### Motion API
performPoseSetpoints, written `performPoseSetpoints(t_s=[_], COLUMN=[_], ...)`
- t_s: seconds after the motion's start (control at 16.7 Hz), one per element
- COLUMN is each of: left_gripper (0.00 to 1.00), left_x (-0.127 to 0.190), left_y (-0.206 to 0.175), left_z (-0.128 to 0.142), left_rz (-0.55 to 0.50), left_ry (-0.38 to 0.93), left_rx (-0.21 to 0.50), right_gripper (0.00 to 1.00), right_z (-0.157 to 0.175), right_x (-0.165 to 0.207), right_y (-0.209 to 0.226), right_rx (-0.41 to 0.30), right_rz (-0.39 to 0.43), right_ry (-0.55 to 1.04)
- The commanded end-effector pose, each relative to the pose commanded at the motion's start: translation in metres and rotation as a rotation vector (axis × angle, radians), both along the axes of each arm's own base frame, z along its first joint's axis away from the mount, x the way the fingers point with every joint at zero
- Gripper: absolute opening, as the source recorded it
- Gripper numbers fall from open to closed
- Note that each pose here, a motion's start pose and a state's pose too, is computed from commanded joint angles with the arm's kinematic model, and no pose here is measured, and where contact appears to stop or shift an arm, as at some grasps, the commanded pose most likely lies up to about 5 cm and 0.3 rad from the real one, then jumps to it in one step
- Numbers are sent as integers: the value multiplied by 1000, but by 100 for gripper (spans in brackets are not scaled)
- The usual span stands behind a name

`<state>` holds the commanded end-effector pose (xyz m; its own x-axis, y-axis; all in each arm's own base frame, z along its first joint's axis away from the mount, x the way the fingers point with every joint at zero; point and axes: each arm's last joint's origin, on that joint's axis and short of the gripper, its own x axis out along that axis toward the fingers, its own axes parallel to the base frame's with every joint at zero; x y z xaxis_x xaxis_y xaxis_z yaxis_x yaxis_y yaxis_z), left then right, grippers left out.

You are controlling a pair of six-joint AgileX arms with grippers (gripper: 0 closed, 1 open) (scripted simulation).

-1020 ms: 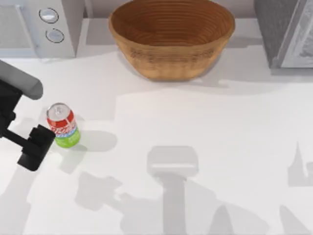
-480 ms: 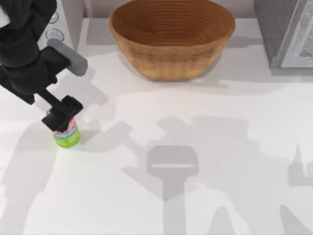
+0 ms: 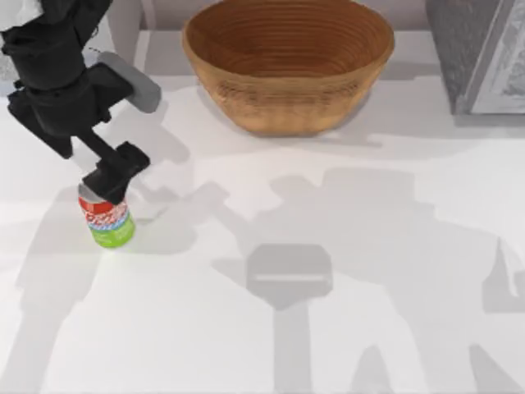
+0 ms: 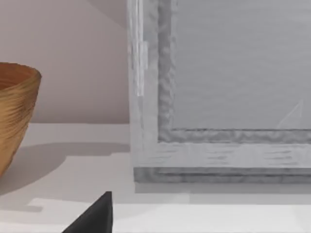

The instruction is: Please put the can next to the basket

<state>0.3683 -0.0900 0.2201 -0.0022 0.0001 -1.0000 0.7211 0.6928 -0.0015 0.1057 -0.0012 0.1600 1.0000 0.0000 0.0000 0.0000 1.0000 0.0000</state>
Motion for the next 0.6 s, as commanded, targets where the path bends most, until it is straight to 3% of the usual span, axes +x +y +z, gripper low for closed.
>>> performPoseSetpoints(t_s=[0.24, 0.6], left_gripper=[100, 100], left_x=[0, 0], left_y=[1, 0], left_z=[-5, -56], left_rz=[1, 1], left_ry=[0, -4], left_rx=[0, -1], right_gripper=[100, 100], right_z=[0, 0], right_x=[0, 0], right_y=[0, 0], right_rx=[0, 0], right_rz=[0, 0], right_ry=[0, 0])
